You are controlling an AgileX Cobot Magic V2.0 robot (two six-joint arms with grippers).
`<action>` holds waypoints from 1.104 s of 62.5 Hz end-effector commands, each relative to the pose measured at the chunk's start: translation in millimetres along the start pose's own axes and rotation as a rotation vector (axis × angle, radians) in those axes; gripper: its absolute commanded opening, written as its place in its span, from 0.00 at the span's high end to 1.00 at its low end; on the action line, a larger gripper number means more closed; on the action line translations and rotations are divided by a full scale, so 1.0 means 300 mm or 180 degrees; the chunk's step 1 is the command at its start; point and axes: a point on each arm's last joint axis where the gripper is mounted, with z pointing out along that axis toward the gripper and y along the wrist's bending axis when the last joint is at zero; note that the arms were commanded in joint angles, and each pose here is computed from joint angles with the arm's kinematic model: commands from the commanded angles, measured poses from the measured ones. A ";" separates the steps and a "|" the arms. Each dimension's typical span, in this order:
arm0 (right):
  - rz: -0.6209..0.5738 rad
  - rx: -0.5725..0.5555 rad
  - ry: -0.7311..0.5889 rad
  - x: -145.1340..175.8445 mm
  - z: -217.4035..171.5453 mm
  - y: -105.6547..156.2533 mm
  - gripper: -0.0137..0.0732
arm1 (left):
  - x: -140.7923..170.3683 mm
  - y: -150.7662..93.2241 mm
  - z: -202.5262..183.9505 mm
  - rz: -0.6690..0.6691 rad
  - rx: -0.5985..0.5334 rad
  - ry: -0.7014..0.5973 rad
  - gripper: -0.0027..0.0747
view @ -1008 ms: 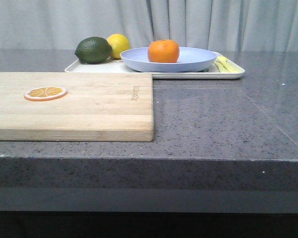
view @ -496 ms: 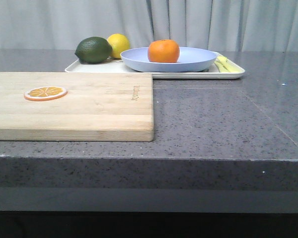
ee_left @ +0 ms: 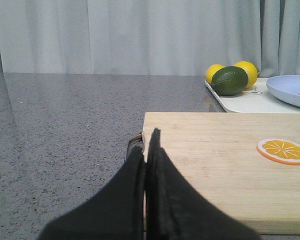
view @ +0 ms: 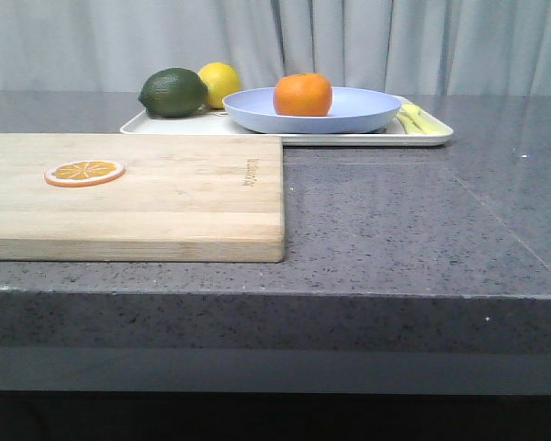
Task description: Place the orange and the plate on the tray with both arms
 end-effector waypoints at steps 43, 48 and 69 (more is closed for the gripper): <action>-0.0022 0.0043 -0.0306 -0.037 -0.011 -0.003 0.98 | 0.005 0.000 -0.003 -0.0026 -0.0011 -0.0210 0.99; -0.0060 0.0067 -0.0409 -0.018 -0.010 -0.005 0.98 | 0.005 0.000 -0.003 -0.0026 -0.0011 -0.0210 0.99; -0.0119 0.0106 -0.1768 0.243 0.070 -0.010 0.98 | 0.005 0.000 -0.003 -0.0026 -0.0011 -0.0210 0.99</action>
